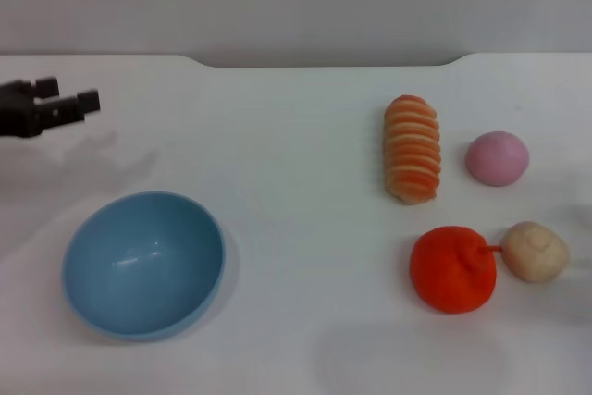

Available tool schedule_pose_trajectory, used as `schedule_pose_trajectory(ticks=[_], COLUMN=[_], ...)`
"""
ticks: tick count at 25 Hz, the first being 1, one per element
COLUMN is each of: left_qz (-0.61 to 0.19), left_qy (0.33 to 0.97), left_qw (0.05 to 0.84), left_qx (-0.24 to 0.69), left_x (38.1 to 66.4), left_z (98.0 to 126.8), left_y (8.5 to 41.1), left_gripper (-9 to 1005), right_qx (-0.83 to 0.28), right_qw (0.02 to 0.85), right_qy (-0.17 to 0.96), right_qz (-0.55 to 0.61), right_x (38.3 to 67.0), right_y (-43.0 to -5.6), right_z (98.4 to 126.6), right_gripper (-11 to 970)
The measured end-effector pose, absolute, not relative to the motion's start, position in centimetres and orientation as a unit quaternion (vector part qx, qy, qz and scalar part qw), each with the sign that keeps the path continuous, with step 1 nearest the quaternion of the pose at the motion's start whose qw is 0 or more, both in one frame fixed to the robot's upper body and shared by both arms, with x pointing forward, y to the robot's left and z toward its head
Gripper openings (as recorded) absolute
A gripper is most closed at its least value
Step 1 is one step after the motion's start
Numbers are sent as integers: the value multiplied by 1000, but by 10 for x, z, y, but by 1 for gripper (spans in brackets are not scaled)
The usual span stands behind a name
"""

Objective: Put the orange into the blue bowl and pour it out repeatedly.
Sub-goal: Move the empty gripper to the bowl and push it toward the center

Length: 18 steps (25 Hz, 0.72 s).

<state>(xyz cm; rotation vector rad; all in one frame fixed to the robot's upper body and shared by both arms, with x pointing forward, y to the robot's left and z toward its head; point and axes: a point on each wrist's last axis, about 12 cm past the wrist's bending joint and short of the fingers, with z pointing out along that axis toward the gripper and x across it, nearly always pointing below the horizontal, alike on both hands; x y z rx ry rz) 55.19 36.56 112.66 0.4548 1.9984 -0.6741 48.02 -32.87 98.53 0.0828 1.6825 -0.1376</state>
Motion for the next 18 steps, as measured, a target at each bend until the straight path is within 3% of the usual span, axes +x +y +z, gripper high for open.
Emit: schedule_pose_trajectory(ticks=[6, 18], left_qz=[-287, -337], left_qy=[853, 856], left_qw=[395, 343], left_qx=[187, 188], left_x=[542, 533], left_z=[1125, 1126], left_y=[366, 353], left_gripper=[786, 785], right_qx=[37, 39], right_qw=[660, 658], right_qy=[747, 749], right_qz=[-63, -65], right_x=[480, 481], right_y=[-330, -331], right_z=[984, 984], right_gripper=[811, 811])
